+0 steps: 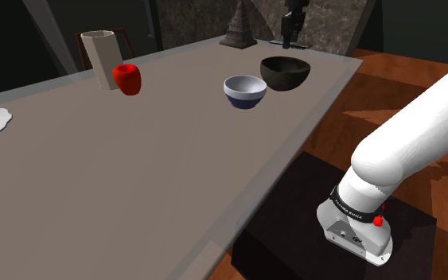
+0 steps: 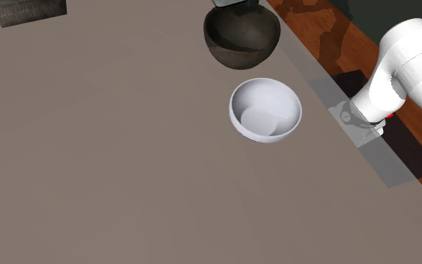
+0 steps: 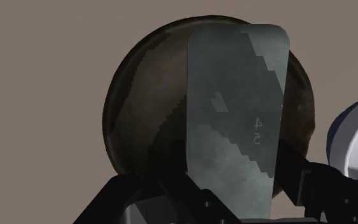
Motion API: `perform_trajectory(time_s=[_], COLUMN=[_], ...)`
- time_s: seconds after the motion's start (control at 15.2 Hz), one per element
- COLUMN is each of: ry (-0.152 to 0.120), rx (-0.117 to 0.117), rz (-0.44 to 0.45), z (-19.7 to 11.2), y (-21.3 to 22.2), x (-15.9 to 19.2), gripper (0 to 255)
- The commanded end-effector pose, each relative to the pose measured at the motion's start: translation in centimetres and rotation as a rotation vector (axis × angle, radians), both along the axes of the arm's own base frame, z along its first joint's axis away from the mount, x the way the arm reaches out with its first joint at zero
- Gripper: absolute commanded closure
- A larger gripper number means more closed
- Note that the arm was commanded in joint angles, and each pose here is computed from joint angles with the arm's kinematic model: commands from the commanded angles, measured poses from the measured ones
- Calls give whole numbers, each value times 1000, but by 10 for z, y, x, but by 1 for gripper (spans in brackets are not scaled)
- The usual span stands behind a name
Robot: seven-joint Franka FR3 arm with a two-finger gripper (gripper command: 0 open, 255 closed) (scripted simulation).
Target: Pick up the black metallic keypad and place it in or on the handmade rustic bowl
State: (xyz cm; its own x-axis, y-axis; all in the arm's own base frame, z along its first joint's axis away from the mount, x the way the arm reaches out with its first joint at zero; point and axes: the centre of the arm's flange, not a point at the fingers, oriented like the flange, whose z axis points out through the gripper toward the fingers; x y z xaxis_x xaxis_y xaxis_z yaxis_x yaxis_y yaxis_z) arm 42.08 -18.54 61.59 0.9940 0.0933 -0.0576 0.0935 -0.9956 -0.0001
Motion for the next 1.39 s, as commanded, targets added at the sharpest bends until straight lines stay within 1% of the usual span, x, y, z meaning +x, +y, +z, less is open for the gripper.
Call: perform_trajectory(time_s=[0.0, 0.53, 0.59, 1.12, 1.19, 1.32], ry=[0, 0, 0, 0, 0, 0], rx=[0, 0, 0, 0, 0, 0], rz=[1, 1, 1, 1, 1, 1], z=[-10, -52, -62, -62, -62, -62], y=[-1, -1, -1, -1, -1, -1], x=[-2, -2, -2, -2, -2, -2], gripper=[255, 255, 255, 255, 0, 0])
